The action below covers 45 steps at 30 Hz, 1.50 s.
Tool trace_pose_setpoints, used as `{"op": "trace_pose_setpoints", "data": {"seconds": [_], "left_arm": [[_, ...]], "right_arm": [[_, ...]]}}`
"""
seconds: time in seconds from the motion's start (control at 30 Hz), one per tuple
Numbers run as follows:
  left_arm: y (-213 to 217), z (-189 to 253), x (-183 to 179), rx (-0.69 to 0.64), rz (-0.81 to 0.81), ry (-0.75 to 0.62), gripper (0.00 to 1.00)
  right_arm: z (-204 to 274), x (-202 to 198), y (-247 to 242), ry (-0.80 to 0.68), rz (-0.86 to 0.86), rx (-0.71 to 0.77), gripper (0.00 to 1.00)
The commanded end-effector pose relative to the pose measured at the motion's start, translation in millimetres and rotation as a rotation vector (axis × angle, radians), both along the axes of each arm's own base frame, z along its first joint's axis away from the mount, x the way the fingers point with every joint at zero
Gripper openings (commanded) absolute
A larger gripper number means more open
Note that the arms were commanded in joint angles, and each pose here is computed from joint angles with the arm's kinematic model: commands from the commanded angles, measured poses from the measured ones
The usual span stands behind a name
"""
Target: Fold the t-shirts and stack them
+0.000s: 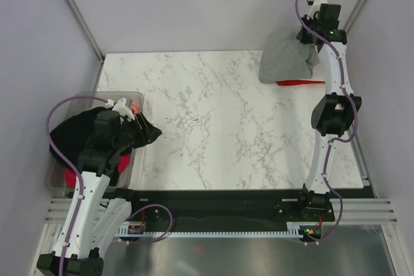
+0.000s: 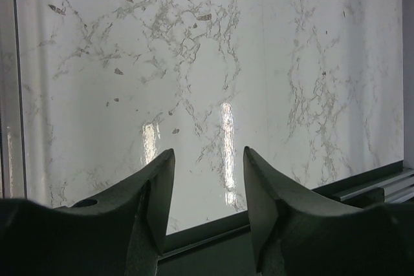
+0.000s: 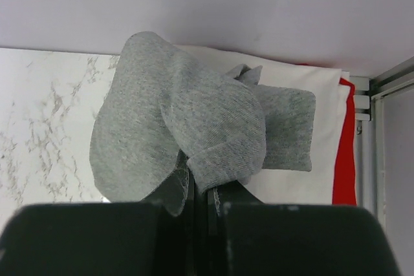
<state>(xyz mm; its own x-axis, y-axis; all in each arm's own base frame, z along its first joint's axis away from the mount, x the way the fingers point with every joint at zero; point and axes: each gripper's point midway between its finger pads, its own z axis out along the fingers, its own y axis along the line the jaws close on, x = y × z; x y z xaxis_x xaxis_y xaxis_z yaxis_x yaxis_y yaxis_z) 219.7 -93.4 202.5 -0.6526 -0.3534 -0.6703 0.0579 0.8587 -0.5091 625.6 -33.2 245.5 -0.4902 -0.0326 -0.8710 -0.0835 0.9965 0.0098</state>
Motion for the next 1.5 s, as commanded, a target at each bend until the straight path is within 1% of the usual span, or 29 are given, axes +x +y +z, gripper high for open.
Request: {"op": "trace_pose_setpoints", "data": {"seconds": [0.0, 0.17, 0.2, 0.27, 0.3, 0.33, 0.37, 0.4, 0.43, 0.47, 0.57, 0.6, 0.63, 0.67, 0.77, 0.8, 0.83, 0.87, 0.9, 0.93, 0.97, 1.0, 1.03, 1.07, 1.1, 1.13, 1.17, 1.23, 1.47], "left_arm": [[4.0, -0.5, 6.0, 0.033, 0.0, -0.03, 0.54], [4.2, -1.2, 6.3, 0.033, 0.002, -0.027, 0.54], [4.4, -2.2, 6.5, 0.033, 0.004, -0.023, 0.54], [4.4, -2.2, 6.5, 0.033, 0.004, -0.023, 0.54], [4.3, -2.2, 6.5, 0.032, 0.005, -0.023, 0.54], [4.3, -2.8, 6.7, 0.033, 0.005, -0.02, 0.54], [4.8, -2.6, 6.8, 0.034, 0.008, -0.021, 0.54], [4.6, -2.2, 6.6, 0.033, 0.007, -0.023, 0.54], [5.4, -1.7, 6.6, 0.034, 0.011, -0.026, 0.54], [5.4, 0.9, 5.6, 0.034, 0.011, -0.038, 0.54], [6.8, 3.9, 4.7, 0.036, 0.017, -0.054, 0.54], [7.7, 5.1, 4.1, 0.038, 0.021, -0.06, 0.54], [8.3, 5.3, 4.6, 0.039, 0.026, -0.061, 0.54], [8.1, 4.4, 4.5, 0.039, 0.025, -0.058, 0.54], [7.1, 6.8, 4.3, 0.036, 0.019, -0.064, 0.54], [7.2, 6.8, 3.9, 0.037, 0.018, -0.067, 0.54], [7.4, 8.4, 3.2, 0.037, 0.017, -0.075, 0.54], [7.9, 9.6, 2.8, 0.037, 0.021, -0.08, 0.54], [8.5, 10.8, 2.8, 0.037, 0.024, -0.085, 0.54], [9.4, 13.0, 1.7, 0.038, 0.028, -0.097, 0.54], [9.7, 14.9, 0.8, 0.038, 0.03, -0.105, 0.54], [10.0, 16.1, 0.3, 0.036, 0.032, -0.112, 0.54], [10.6, 18.2, -0.6, 0.036, 0.035, -0.123, 0.54], [10.7, 19.8, -1.4, 0.035, 0.035, -0.13, 0.54], [11.0, 20.4, -1.7, 0.036, 0.036, -0.134, 0.54], [11.1, 21.4, -2.2, 0.035, 0.036, -0.138, 0.54], [10.7, 22.4, -2.9, 0.034, 0.033, -0.143, 0.54], [10.0, 22.5, -3.6, 0.032, 0.029, -0.143, 0.54], [10.4, 25.0, -4.1, 0.032, 0.03, -0.154, 0.54]], "right_arm": [[24.6, 23.6, -22.7, -0.136, -0.026, -0.03, 0.0], [-25.2, 45.2, -49.4, -0.11, -0.083, -0.061, 0.0], [-46.3, 50.0, -62.3, -0.087, -0.134, -0.066, 0.0], [-58.5, 61.8, -77.3, -0.116, -0.197, -0.076, 0.0], [-59.9, 63.3, -95.9, -0.134, -0.297, -0.085, 0.01], [-70.2, 63.7, -108.2, -0.137, -0.372, -0.093, 0.07], [-63.9, 67.9, -122.8, -0.191, -0.444, -0.103, 0.44], [-75.1, 68.7, -133.1, -0.196, -0.515, -0.073, 0.68], [-66.6, 67.2, -151.4, -0.237, -0.613, -0.032, 0.93], [-72.6, 66.4, -155.8, -0.228, -0.64, -0.005, 0.98], [-57.0, 56.7, -159.6, -0.249, -0.697, 0.035, 0.98], [-17.7, 49.4, -154.7, -0.31, -0.692, 0.057, 0.98], [-32.4, 41.2, -151.1, -0.275, -0.696, 0.067, 0.98], [13.6, 34.1, -144.4, -0.365, -0.682, 0.113, 0.98], [27.1, 19.2, -130.2, -0.367, -0.648, 0.177, 0.98], [48.0, 11.5, -120.0, -0.386, -0.616, 0.225, 0.98], [34.1, 4.4, -114.4, -0.344, -0.607, 0.24, 0.98], [50.0, -6.8, -107.8, -0.357, -0.593, 0.269, 0.98], [46.6, -12.3, -99.1, -0.34, -0.577, 0.31, 0.98], [18.8, -22.8, -94.3, -0.276, -0.579, 0.324, 0.98], [31.3, -33.9, -89.0, -0.294, -0.565, 0.342, 0.98], [24.4, -41.7, -85.9, -0.276, -0.58, 0.372, 0.98], [-7.3, -55.7, -81.7, -0.203, -0.597, 0.382, 0.98], [0.0, -67.0, -77.7, -0.215, -0.594, 0.405, 0.98], [-7.9, -72.2, -65.4, -0.191, -0.556, 0.459, 0.98], [-35.7, -84.0, -56.4, -0.128, -0.534, 0.474, 0.97], [-34.4, -86.5, -48.5, -0.137, -0.492, 0.492, 0.94], [-59.3, -96.1, -37.2, -0.073, -0.446, 0.497, 0.9], [-117.8, -116.0, -59.2, 0.037, -0.485, 0.466, 0.81]]}}
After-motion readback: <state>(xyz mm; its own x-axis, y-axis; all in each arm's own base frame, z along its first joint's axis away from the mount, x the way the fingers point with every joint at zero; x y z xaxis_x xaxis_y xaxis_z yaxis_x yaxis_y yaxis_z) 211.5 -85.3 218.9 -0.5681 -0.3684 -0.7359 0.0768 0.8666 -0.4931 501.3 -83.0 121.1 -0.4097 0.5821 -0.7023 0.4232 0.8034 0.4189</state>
